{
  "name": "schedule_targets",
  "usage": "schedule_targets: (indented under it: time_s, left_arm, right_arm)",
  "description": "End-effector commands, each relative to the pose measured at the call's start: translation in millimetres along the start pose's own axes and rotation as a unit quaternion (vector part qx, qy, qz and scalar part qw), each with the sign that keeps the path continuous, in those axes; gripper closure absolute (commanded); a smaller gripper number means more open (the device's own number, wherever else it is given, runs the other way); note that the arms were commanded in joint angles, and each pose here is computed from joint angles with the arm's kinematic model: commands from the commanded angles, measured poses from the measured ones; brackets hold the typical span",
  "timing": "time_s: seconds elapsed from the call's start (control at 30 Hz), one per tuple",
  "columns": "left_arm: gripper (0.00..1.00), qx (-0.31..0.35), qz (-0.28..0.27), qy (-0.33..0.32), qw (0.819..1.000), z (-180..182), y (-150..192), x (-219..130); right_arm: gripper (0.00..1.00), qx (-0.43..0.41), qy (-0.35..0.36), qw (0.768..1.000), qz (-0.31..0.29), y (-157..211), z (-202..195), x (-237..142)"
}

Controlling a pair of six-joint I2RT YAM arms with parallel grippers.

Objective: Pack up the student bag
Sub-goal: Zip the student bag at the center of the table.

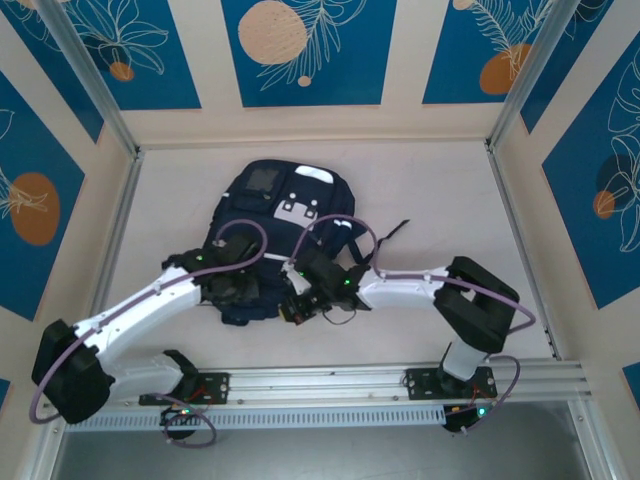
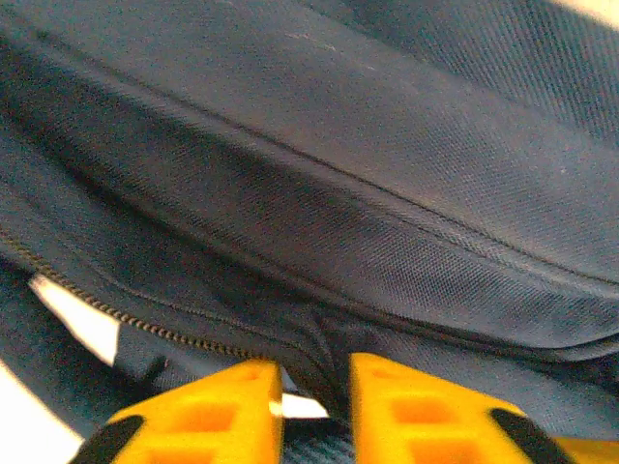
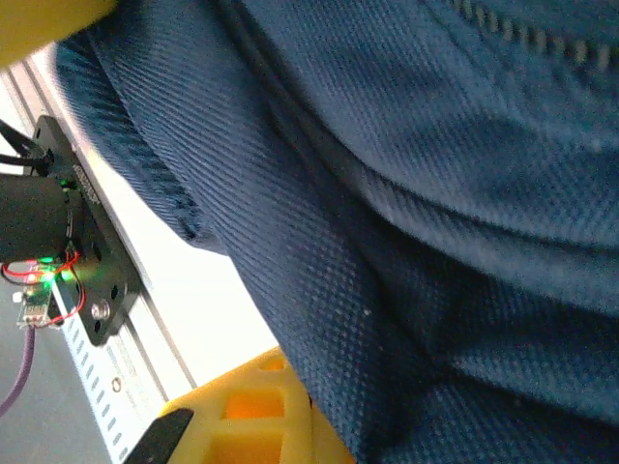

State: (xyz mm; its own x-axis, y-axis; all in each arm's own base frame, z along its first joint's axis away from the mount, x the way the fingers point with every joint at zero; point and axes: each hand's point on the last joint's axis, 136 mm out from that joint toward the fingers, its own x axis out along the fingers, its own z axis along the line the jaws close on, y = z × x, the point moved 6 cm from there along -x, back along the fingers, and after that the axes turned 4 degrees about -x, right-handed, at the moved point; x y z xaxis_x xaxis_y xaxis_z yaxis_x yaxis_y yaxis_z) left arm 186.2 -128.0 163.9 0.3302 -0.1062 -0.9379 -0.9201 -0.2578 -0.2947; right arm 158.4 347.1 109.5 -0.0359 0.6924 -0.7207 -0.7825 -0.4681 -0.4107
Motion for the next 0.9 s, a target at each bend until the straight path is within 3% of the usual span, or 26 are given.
schedule_targets:
  time_s: [0.0, 0.2, 0.37, 0.67, 0.87]
  left_arm:
    - [0.57, -0.055, -0.007, 0.016, 0.998, 10, -3, -6]
    - [0.39, -0.177, 0.041, 0.049, 0.982, 11, 13, 3]
    - [0.35, -0.235, 0.062, 0.044, 0.969, 7, 16, 16]
    - [0.45, -0.235, 0.031, 0.049, 0.97, -10, -7, 18]
    - [0.62, -0.221, 0.034, 0.025, 0.974, -7, -6, 29]
  right_arm:
    - [1.0, 0.007, -0.003, 1.0, 0.025, -1, 3, 11]
    - [1.0, 0.021, 0.004, 1.0, -0.004, -15, 2, 18]
    - [1.0, 0.025, 0.003, 1.0, -0.014, -16, 3, 18]
    - [1.0, 0.024, 0.007, 0.999, -0.025, -11, 2, 13]
    - [1.0, 0.022, 0.019, 0.999, -0.036, -11, -1, 5]
